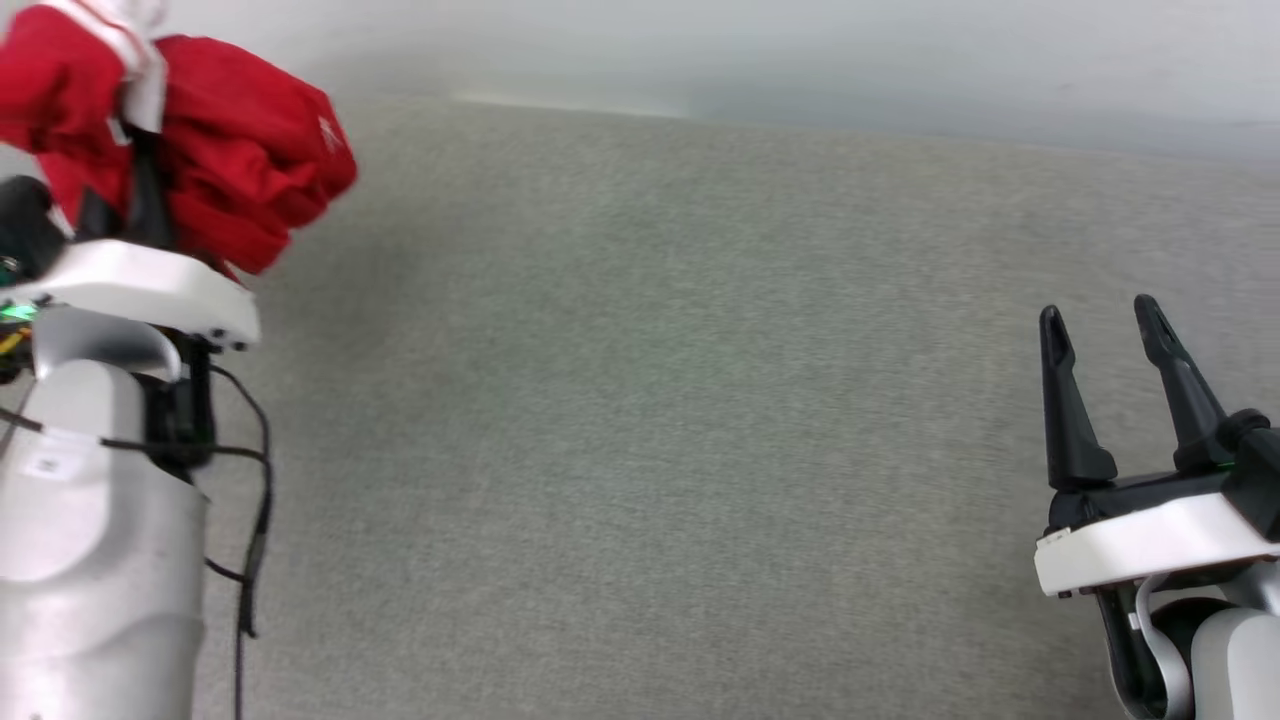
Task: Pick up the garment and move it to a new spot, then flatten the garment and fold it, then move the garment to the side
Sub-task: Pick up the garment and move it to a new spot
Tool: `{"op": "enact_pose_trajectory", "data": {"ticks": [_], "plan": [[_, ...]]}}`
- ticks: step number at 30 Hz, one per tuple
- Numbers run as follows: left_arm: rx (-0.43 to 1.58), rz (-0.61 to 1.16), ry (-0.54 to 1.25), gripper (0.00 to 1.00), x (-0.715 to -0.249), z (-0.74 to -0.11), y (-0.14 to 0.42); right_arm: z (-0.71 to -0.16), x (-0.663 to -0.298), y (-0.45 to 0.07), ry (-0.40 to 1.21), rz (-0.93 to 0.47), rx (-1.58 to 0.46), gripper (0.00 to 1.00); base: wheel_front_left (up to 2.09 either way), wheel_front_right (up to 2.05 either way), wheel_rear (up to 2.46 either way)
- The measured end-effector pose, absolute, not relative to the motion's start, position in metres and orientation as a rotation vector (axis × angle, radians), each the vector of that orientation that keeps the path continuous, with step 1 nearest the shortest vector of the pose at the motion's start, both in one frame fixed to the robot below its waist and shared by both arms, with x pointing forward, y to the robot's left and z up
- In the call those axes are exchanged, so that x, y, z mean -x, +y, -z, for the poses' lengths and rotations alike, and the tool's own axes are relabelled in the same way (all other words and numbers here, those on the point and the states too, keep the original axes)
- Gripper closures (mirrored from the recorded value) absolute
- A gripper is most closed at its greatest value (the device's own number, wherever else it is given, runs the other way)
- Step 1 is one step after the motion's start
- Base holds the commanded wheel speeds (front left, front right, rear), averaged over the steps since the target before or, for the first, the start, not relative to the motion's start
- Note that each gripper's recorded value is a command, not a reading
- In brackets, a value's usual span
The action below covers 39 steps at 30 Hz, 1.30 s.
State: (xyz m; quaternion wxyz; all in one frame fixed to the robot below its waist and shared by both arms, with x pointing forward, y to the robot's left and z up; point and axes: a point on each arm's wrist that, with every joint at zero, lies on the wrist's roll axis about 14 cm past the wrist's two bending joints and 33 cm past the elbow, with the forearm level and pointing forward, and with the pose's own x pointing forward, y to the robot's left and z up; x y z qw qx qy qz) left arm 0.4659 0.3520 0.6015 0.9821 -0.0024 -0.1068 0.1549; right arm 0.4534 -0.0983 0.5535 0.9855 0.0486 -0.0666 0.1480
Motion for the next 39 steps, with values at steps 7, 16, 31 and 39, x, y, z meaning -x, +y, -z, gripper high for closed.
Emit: {"op": "enact_pose_trajectory", "data": {"ticks": [7, 16, 31, 39], "plan": [[0.074, -0.105, -0.273, 1.00, -0.476, -0.605, 0.261, -0.559, -0.430, -0.134, -0.138, -0.204, -0.088, 0.00, 0.00, 0.00, 0.00], [0.168, 0.253, -0.223, 1.00, -0.462, -0.594, 0.122, -0.567, -0.390, -0.180, -0.154, -0.077, -0.096, 0.00, 0.00, 0.00, 0.00], [0.106, 0.701, 0.081, 1.00, -0.421, -0.500, -0.032, -0.555, -0.382, -0.210, -0.117, 0.012, -0.100, 0.00, 0.00, 0.00, 0.00], [0.055, 0.712, 0.278, 0.98, -0.414, -0.432, -0.024, -0.540, -0.396, -0.211, -0.085, 0.015, -0.105, 0.00, 0.00, 0.00, 0.00]]}}
